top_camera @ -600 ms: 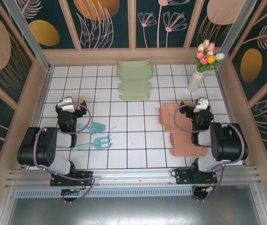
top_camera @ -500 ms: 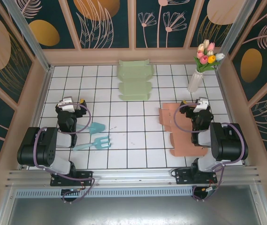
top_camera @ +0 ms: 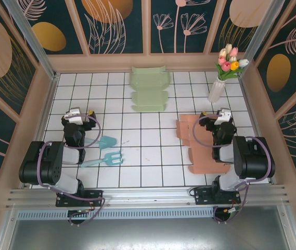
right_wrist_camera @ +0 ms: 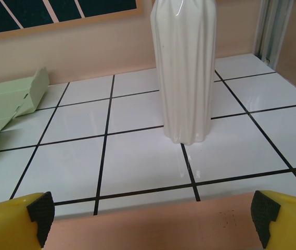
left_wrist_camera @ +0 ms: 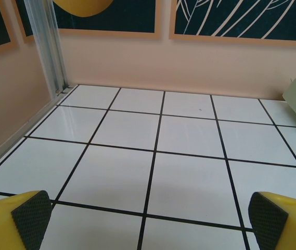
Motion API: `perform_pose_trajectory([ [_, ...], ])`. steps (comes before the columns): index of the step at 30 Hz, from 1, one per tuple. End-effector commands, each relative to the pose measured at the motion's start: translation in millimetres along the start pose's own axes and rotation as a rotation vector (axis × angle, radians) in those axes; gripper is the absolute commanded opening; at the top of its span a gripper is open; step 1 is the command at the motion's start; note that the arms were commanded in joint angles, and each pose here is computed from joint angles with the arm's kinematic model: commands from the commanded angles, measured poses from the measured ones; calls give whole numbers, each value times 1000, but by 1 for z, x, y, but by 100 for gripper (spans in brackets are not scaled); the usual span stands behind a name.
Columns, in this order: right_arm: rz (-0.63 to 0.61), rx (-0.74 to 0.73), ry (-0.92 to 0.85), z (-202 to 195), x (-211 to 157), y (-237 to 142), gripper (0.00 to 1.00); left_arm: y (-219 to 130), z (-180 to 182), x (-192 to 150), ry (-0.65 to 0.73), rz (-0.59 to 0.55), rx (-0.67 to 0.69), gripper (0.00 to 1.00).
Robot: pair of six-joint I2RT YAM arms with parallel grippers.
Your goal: Fold the paper box
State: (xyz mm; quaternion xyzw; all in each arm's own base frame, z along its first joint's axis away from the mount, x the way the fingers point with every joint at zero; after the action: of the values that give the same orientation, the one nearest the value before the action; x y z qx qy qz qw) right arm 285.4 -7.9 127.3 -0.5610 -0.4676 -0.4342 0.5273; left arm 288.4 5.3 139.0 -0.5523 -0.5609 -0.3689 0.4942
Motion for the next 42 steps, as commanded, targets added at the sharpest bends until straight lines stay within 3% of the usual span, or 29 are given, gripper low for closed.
perform_pose_trajectory([
  [1,-30,17,-13,0,7,4,99,-2,-3,5,5,-39,-19,99],
  [14,-29,17,-14,0,7,4,99,1,-2,10,0,-32,-26,99],
  [16,-33,-7,-15,0,8,3,99,4,-4,23,-5,-2,35,99],
  [19,-13,-146,6,-5,26,2,99,-12,5,45,-119,-93,168,99],
  [21,5,-250,59,-9,48,0,99,-24,8,63,-344,-159,220,99],
  [22,3,-244,97,-9,55,-3,99,-25,8,67,-394,-148,230,99],
  [26,-45,-185,120,9,89,-21,99,-30,-5,81,-451,-123,107,99],
  [28,4,-119,99,22,106,-14,99,-24,-15,86,-489,-61,25,99],
  [31,73,10,71,49,132,4,99,-2,-36,86,-560,119,-77,99],
  [37,135,209,86,98,158,24,99,40,-86,62,-569,360,-136,98],
  [42,157,283,76,118,155,32,99,86,-132,31,-524,547,-190,84],
])
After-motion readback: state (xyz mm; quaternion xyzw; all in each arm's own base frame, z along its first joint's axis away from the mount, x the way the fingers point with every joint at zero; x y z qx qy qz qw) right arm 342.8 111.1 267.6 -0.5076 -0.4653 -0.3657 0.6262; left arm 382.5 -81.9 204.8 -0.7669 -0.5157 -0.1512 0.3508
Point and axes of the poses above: each hand's point on the last joint's axis, 136 mm out from that joint toward the fingers, its own y axis out along the fingers, its own z axis along the line the jaws close on, x = y × z, the point moved 9 cm from there along -y, back along the fingers, and after that the axes turned 11 degrees about -y, right-handed, at the moved point
